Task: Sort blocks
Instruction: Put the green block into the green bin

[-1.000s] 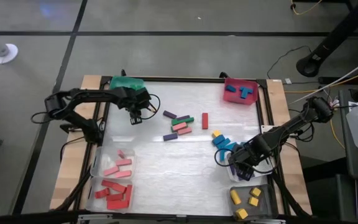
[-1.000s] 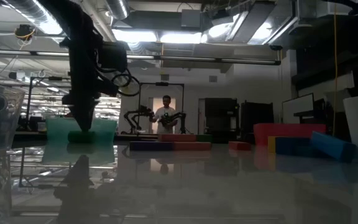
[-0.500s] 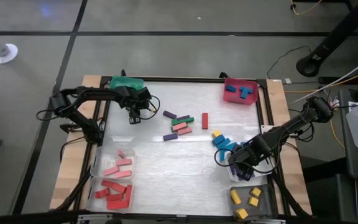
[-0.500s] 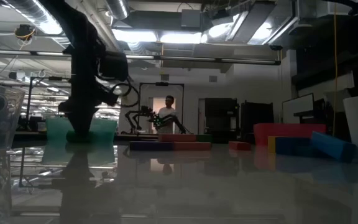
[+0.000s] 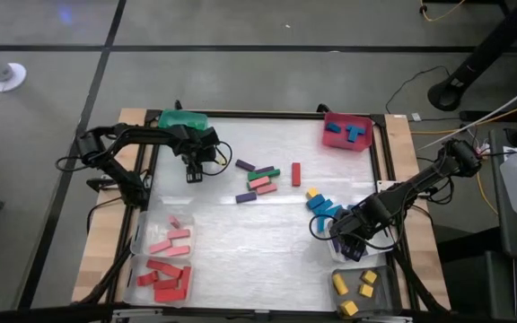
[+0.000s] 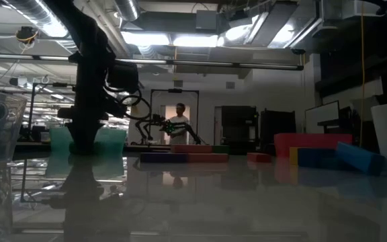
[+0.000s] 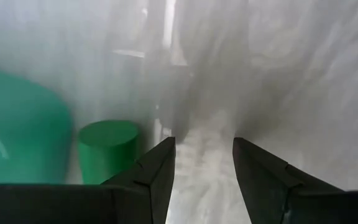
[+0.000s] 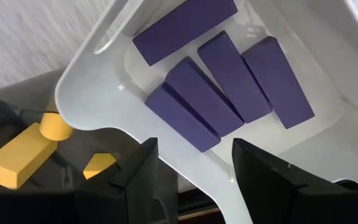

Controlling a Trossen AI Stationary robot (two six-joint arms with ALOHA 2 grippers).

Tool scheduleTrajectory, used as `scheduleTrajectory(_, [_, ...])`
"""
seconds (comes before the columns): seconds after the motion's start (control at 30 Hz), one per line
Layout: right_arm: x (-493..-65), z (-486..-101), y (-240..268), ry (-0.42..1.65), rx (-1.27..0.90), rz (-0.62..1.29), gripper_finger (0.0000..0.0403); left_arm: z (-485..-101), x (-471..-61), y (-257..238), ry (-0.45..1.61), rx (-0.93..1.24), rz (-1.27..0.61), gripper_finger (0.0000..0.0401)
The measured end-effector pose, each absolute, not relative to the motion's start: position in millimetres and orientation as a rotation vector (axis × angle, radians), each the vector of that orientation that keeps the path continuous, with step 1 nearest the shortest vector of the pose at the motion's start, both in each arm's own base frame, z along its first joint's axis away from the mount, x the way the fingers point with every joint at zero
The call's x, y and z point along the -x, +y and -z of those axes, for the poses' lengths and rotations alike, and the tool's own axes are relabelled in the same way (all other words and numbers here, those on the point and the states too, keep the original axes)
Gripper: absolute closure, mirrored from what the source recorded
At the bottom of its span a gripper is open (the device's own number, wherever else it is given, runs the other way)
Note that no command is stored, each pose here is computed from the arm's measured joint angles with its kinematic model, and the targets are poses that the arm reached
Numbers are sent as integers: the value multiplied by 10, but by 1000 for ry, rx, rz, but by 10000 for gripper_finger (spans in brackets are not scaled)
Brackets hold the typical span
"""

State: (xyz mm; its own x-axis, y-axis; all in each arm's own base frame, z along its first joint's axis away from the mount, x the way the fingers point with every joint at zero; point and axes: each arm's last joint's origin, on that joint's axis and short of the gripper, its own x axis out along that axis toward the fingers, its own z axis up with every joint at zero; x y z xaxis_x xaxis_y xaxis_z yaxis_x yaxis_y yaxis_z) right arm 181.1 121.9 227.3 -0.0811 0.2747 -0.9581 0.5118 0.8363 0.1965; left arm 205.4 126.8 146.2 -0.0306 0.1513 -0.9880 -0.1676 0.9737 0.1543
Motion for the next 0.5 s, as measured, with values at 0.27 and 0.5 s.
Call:
scheduleTrajectory(0.27, [-1812, -2272, 1217, 1668, -614, 224, 198, -1468, -2084, 1147, 1579, 101, -253, 251])
scheduleTrajectory(0.5, [-1816, -2271, 1211, 1651, -600, 238, 198, -1493, -1989, 1020, 1770, -19, -316, 251])
